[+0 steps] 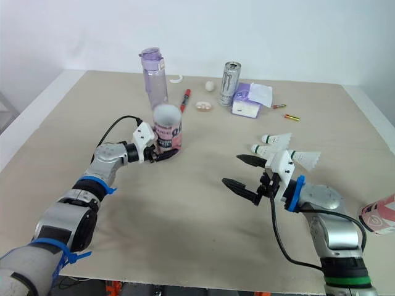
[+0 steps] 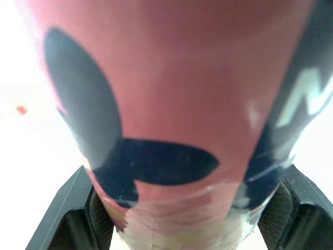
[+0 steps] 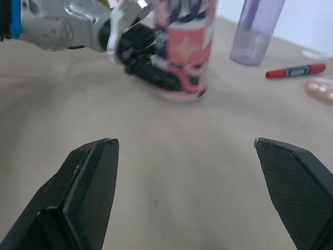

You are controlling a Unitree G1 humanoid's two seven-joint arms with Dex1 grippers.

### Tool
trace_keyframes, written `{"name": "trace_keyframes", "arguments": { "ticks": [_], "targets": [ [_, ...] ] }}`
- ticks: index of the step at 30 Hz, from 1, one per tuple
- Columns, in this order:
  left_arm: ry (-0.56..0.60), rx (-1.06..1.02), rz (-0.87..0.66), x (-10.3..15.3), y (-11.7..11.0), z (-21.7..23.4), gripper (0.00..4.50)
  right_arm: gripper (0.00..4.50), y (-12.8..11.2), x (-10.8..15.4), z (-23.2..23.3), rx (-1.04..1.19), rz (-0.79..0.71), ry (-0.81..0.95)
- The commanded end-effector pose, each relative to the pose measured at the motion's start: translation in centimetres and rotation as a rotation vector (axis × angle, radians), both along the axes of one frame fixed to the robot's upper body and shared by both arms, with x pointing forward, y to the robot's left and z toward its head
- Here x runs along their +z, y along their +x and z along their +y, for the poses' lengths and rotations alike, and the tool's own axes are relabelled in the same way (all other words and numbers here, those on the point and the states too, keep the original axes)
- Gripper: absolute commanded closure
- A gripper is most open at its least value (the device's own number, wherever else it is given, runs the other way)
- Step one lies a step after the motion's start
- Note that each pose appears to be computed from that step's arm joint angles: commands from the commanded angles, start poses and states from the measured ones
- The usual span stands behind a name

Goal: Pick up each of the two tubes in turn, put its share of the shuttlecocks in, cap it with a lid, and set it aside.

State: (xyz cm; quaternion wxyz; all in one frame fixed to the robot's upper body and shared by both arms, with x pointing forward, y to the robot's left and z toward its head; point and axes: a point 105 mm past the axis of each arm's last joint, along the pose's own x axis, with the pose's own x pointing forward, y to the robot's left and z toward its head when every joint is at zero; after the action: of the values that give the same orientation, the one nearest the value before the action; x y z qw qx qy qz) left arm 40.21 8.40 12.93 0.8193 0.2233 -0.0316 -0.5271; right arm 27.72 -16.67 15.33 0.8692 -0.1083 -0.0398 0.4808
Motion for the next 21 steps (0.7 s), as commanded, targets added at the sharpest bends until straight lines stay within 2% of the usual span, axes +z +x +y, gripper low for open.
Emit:
{"name": "trace_keyframes", "arguments": {
  "ticks": [1,10,17,21],
  "targets": [
    [0.1,-0.157,-0.058,1.4,-1.6,-0.5,1.43,0.0,-1.3,1.6,0.5,0.023,-0.052,0.014],
    [0.396,-0.424,0.004,1.8,-5.1,-1.6,1.43,0.0,-4.0,1.2,1.7,0.122,-0.023,0.003],
    [0.589,-0.469,0.133,1.6,-6.4,-2.2,1.43,0.0,-4.6,0.5,1.2,0.101,-0.006,-0.004],
    [0.633,-0.474,0.168,1.3,-7.1,-2.7,1.43,0.0,-4.2,0.6,0.9,0.057,-0.01,0.027]
  ]
}}
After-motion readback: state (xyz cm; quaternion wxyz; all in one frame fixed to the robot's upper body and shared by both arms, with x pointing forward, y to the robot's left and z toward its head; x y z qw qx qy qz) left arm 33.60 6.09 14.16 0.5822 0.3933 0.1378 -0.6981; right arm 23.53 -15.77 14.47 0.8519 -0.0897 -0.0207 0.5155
